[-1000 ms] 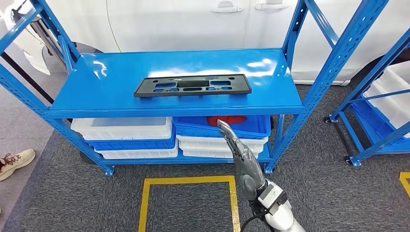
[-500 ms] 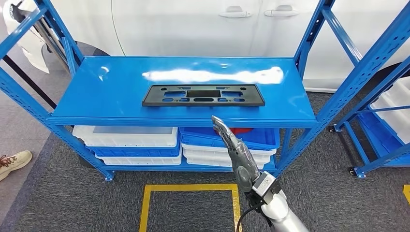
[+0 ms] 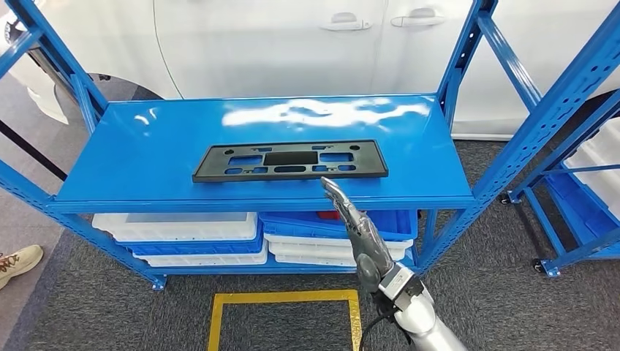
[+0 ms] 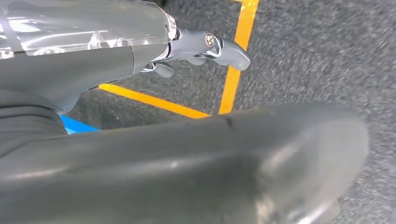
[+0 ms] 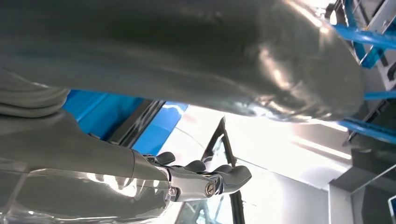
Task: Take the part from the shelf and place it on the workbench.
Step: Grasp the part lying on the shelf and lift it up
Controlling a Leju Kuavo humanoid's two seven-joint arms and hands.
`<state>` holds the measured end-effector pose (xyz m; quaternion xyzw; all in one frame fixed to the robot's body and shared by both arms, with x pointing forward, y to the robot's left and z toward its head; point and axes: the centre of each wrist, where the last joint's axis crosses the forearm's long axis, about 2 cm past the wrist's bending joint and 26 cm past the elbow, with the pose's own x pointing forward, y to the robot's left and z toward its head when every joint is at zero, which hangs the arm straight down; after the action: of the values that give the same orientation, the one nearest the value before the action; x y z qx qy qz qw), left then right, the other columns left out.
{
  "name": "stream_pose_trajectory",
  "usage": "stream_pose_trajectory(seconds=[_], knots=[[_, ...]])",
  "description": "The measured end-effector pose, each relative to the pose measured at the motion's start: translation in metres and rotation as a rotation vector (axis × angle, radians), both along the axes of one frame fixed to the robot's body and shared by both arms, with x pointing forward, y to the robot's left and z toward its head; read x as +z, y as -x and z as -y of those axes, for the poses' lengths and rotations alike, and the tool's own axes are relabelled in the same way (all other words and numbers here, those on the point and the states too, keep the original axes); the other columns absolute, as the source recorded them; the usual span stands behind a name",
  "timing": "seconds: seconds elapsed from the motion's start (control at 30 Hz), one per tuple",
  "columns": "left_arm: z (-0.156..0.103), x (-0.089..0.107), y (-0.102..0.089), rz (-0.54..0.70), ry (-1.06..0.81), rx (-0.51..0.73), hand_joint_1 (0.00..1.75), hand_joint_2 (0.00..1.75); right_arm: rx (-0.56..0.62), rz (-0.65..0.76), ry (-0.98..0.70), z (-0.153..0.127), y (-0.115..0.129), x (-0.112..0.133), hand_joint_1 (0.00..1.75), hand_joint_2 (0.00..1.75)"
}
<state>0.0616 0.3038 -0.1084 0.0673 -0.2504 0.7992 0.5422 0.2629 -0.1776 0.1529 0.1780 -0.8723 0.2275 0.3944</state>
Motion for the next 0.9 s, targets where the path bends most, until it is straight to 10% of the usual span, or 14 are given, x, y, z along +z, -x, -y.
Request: stream_pose_trajectory(seconds=[0.13,0.9], knots=[[-0.003,0.000,0.000,-0.003,-0.004,0.000,0.00,0.00,0.037,0.005,0.007,-0.005,-0.005,0.004,0.00,1.75],[-0.001,0.000,-0.001,-0.003,0.000,0.000,0.00,0.00,0.063,0.010,0.069,-0.028,-0.027,0.013,0.00,1.75]])
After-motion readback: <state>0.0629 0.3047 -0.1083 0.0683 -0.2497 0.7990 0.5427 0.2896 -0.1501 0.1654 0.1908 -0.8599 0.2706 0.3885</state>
